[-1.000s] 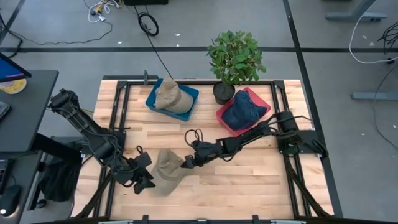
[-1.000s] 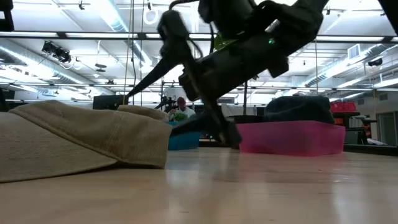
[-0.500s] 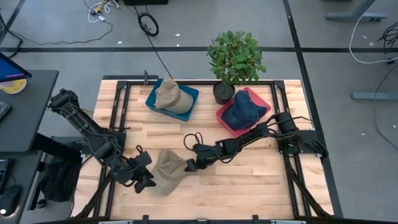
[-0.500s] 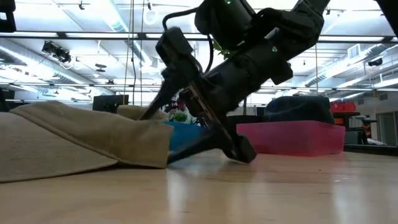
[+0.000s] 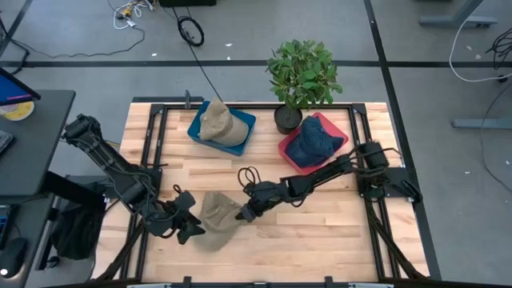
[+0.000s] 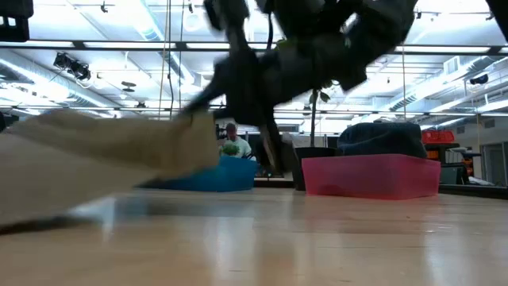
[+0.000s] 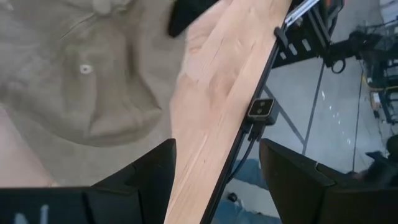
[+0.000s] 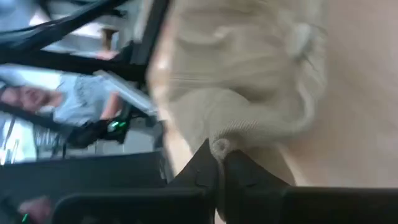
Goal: Pick & Place hat
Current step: Put the brown cap into the blue bin
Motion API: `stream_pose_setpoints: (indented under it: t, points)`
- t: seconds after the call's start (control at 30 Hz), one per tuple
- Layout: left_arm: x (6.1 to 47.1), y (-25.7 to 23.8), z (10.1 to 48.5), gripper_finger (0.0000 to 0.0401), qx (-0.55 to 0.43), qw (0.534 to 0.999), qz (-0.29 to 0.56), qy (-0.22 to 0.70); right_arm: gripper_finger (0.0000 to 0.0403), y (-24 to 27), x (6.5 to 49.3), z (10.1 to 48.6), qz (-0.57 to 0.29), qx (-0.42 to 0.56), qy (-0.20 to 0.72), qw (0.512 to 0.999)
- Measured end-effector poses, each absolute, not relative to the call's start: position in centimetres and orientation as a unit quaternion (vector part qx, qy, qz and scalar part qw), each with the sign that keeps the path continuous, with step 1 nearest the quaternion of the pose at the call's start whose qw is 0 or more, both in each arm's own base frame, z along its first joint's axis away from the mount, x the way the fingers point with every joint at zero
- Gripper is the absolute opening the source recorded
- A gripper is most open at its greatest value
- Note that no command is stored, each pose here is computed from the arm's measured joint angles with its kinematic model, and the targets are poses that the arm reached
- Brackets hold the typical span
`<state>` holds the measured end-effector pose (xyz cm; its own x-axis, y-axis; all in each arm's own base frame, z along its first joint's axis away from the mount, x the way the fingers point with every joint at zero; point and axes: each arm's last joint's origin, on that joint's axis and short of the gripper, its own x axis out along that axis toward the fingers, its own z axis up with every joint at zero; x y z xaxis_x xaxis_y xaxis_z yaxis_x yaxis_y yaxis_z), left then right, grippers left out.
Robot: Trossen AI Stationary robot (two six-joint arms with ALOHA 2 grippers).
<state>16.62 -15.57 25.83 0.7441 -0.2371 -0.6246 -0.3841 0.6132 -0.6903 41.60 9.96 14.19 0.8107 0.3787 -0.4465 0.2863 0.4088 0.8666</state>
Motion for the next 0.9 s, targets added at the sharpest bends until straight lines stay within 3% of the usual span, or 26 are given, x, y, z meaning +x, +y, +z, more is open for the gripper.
stream_pose_setpoints:
  t: [0.43,0.7,0.9]
  points:
    - [18.1,-14.9,27.3,0.0233,-0.409,0.879,0.046,0.240,0.0001,9.1,36.1,24.8,0.146,0.354,0.344,0.857]
    - [21.2,-12.2,29.5,0.0234,-0.302,0.944,0.021,0.133,0.0001,9.2,34.8,28.1,0.238,0.330,0.317,0.857]
    - [23.2,-8.9,30.0,0.0234,-0.216,0.969,-0.004,0.116,0.0000,10.5,35.0,30.7,0.321,0.318,0.299,0.840]
